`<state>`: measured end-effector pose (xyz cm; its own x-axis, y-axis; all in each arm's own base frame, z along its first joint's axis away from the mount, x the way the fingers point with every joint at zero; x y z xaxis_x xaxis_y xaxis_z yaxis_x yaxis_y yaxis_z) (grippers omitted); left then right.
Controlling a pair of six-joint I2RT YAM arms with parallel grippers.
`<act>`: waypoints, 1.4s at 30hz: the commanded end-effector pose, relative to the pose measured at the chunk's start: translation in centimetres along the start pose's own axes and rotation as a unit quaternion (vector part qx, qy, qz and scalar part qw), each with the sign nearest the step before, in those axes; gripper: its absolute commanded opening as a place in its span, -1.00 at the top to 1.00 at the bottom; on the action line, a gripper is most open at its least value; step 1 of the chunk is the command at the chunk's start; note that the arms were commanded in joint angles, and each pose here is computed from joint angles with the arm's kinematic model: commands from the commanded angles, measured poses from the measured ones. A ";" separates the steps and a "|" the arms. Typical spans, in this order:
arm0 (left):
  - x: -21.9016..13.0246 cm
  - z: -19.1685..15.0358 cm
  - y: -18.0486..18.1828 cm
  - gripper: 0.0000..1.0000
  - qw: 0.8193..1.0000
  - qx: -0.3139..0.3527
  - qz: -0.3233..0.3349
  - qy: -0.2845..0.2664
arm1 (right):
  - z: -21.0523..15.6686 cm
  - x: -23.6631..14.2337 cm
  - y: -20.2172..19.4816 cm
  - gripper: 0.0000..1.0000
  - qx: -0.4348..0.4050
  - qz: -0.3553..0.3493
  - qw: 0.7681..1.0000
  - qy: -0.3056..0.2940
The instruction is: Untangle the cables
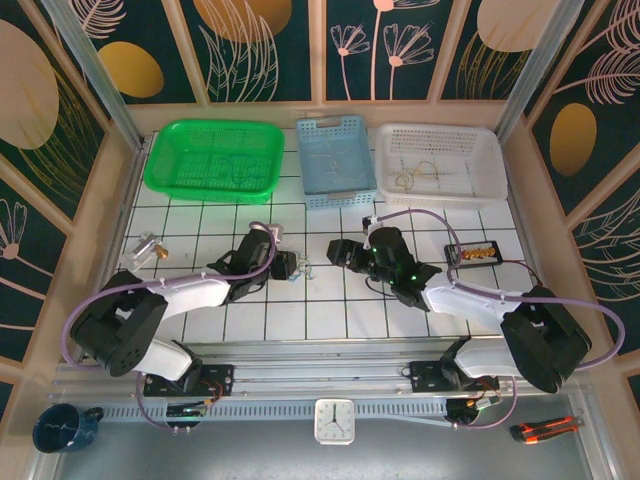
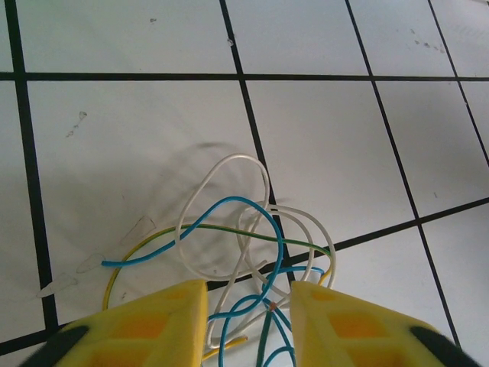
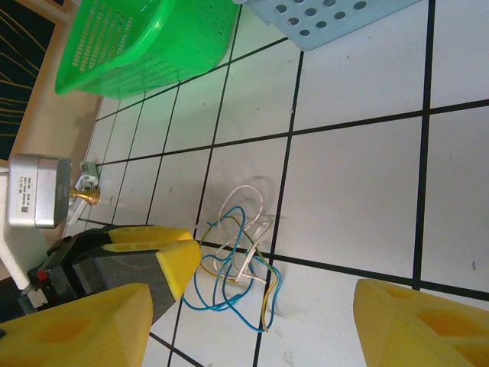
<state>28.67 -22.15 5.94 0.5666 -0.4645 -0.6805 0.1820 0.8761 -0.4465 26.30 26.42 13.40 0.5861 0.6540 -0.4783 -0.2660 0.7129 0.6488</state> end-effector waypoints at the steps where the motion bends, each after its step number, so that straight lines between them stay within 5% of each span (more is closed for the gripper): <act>1: 0.4 0.8 -0.6 0.52 1.000 0.002 -0.004 -0.016 | 0.7 -0.4 0.6 -0.39 -0.008 0.008 1.000 -0.022; 5: 0.6 1.1 -0.9 1.00 1.000 0.005 -0.007 -0.016 | 0.8 -0.5 0.9 -0.39 -0.010 0.012 1.000 -0.024; 19: -6.6 10.0 -10.5 1.00 0.988 0.038 -0.133 -0.075 | 2.5 -1.2 5.2 -0.43 -0.153 0.076 0.984 -0.050; 27: -7.6 11.7 -12.6 1.00 0.981 0.032 -0.169 -0.086 | 4.3 -1.7 6.3 -0.44 -0.202 0.068 0.974 -0.078; 42: -8.9 12.8 -14.7 1.00 0.972 0.032 -0.214 -0.090 | 5.0 -2.6 3.8 -0.36 -0.170 0.086 0.979 -0.080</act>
<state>31.26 -28.44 24.43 0.5766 -0.7325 -0.3619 0.4540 0.6555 -0.6035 27.87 26.03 18.48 0.6258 0.7070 -0.3294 -0.5562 0.7006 0.4470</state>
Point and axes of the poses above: each hand's point on the last joint's axis, 136 mm out from that joint toward the fingers, its own x axis out along the fingers, its own y axis along the line the jaws close on, z = x × y, the point moved 1 cm from there along -x, back along the fingers, and after that the axes turned 2 degrees about -x, right-handed, at the moved point
